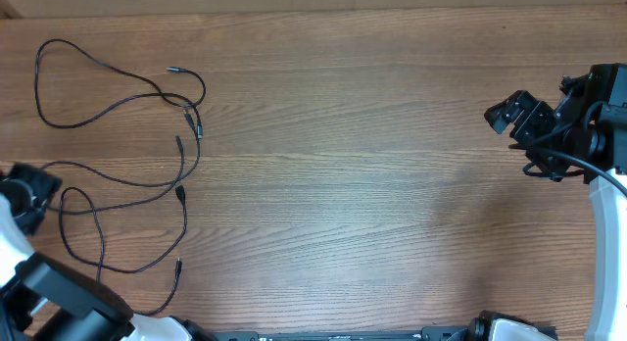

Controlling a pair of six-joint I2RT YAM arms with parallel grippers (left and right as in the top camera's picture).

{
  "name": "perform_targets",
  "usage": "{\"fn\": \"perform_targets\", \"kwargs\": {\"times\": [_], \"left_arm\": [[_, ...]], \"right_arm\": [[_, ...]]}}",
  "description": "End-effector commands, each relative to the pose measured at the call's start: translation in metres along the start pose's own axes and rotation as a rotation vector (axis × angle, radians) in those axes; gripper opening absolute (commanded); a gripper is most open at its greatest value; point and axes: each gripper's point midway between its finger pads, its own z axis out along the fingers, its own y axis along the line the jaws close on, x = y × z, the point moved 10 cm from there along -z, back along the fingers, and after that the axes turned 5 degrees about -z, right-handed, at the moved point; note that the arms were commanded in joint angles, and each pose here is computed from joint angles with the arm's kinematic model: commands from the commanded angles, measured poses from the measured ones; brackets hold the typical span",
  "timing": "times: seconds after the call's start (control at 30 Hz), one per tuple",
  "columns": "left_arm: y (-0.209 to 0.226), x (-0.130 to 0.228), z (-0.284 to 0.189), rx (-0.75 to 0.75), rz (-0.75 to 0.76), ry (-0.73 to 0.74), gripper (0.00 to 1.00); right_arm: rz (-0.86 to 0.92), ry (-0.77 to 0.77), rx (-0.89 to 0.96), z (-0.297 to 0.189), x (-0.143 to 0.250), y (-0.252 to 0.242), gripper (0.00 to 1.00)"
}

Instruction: Untangle cables

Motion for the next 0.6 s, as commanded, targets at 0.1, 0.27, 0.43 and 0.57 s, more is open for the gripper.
{"fn": "perform_targets", "kwargs": {"times": [0.1,0.27,0.43,0.57], "left_arm": [[-0.005,0.009,0.042,-0.174,0.12,0.065,0.67],[-0.013,0.017,0.074,-0.126,0.135,0.165,0.64],[-0.011,0.021,0.097,-0.161,0.186,0.217,0.63],[-0.003,0.021,0.108,-0.24,0.19,0.221,0.45]], "right_arm": [[-0.011,-0.041,-0.007,-0.01,-0.005,0.004,1.0],[-0.011,-0.041,-0.007,-0.01,-0.005,0.004,1.0],[-0.011,-0.041,-0.007,-0.01,-0.005,0.004,1.0],[-0.011,-0.041,-0.007,-0.01,-0.005,0.004,1.0]]}}
